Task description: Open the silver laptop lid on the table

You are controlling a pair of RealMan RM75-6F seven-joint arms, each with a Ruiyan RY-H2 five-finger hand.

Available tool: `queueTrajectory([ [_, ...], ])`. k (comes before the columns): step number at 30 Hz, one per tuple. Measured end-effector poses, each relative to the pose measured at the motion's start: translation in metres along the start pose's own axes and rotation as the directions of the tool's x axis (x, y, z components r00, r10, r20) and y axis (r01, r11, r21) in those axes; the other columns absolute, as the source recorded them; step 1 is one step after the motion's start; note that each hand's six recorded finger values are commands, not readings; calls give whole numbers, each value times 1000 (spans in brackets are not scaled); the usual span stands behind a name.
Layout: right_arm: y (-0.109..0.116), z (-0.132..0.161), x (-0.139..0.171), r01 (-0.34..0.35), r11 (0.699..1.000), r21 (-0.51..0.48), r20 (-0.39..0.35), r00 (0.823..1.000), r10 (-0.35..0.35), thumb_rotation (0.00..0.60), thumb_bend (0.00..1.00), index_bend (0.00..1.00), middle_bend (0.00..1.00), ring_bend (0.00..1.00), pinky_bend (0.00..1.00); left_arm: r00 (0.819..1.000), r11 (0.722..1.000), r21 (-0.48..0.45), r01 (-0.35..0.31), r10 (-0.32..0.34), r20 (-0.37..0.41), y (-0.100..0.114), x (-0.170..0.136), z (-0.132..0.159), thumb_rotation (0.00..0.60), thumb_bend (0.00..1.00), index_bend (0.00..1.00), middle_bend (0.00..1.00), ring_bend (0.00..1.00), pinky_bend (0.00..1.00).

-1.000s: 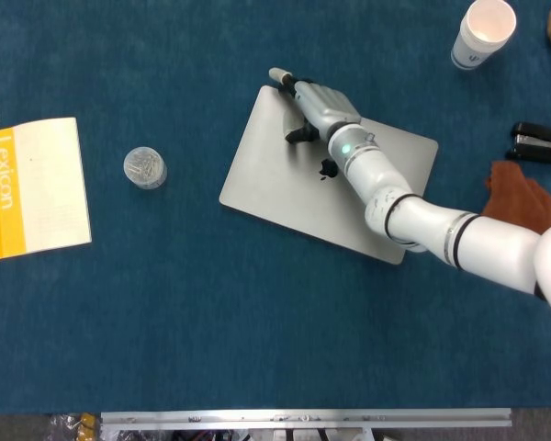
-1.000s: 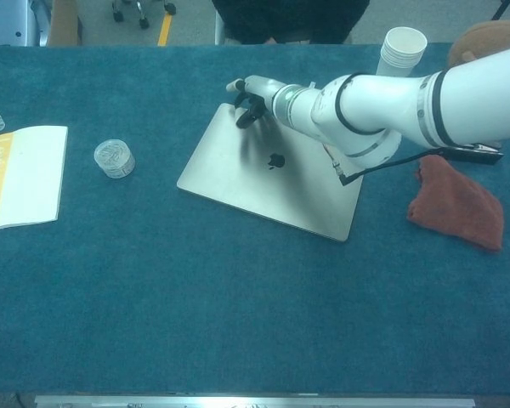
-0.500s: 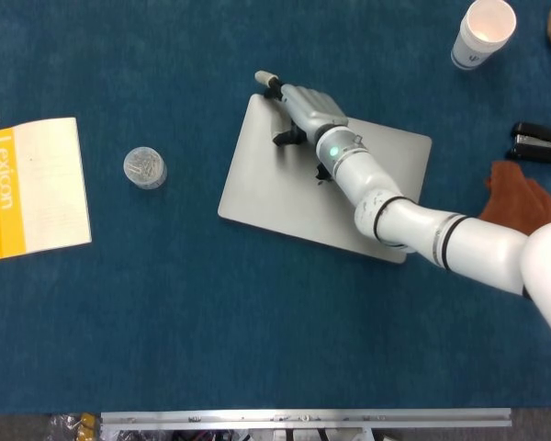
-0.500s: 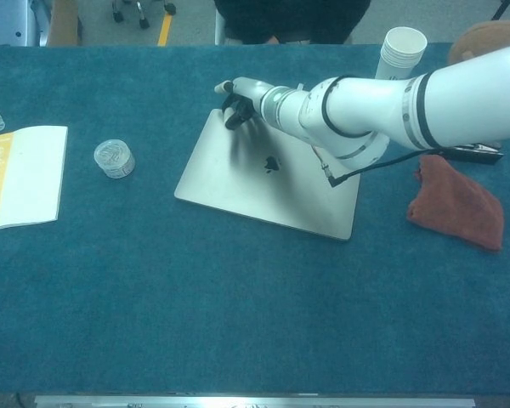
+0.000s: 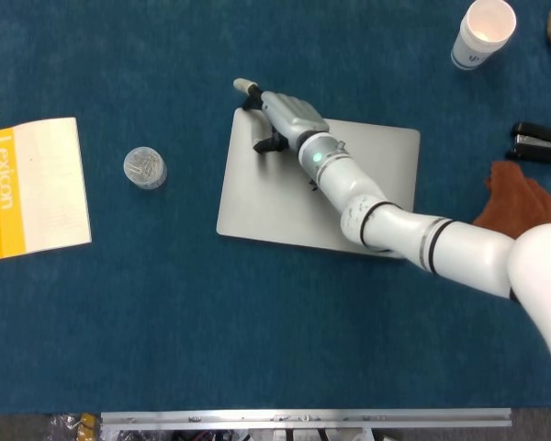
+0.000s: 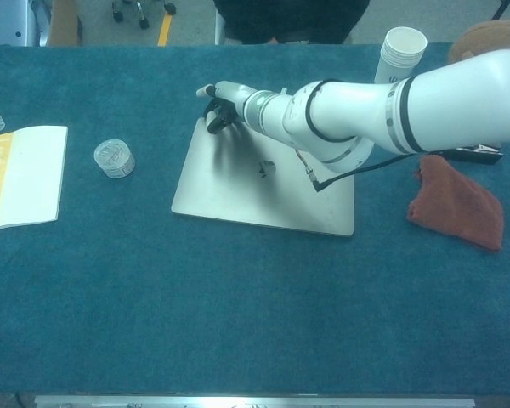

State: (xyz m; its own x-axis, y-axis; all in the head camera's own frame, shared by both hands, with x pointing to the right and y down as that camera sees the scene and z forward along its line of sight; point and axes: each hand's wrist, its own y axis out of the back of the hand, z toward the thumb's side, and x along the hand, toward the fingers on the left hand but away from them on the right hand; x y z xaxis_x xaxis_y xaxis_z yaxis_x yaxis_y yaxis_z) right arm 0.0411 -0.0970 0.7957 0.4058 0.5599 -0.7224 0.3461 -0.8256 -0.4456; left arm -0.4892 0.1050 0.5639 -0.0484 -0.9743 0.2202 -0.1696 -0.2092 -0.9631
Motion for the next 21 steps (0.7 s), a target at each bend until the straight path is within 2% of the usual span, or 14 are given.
queueTrajectory([
  [12, -12, 16, -1, -23, 1000, -2, -31, 999, 23, 600, 725, 0, 206, 130, 158, 1000, 1000, 0, -7, 7, -12, 2, -3, -5, 600, 384, 81, 58, 0, 70],
  [17, -5, 18, 0, 8, 1000, 28, -41, 999, -7, 600, 721, 0, 207, 130, 158, 1000, 1000, -1, -9, 9, -14, 2, -4, -6, 600, 384, 81, 58, 0, 70],
  [21, 5, 18, 6, 47, 996, 81, -66, 997, -42, 600, 629, 0, 206, 131, 158, 1000, 1000, -3, -10, 10, -11, 2, -5, -6, 600, 384, 81, 58, 0, 70],
])
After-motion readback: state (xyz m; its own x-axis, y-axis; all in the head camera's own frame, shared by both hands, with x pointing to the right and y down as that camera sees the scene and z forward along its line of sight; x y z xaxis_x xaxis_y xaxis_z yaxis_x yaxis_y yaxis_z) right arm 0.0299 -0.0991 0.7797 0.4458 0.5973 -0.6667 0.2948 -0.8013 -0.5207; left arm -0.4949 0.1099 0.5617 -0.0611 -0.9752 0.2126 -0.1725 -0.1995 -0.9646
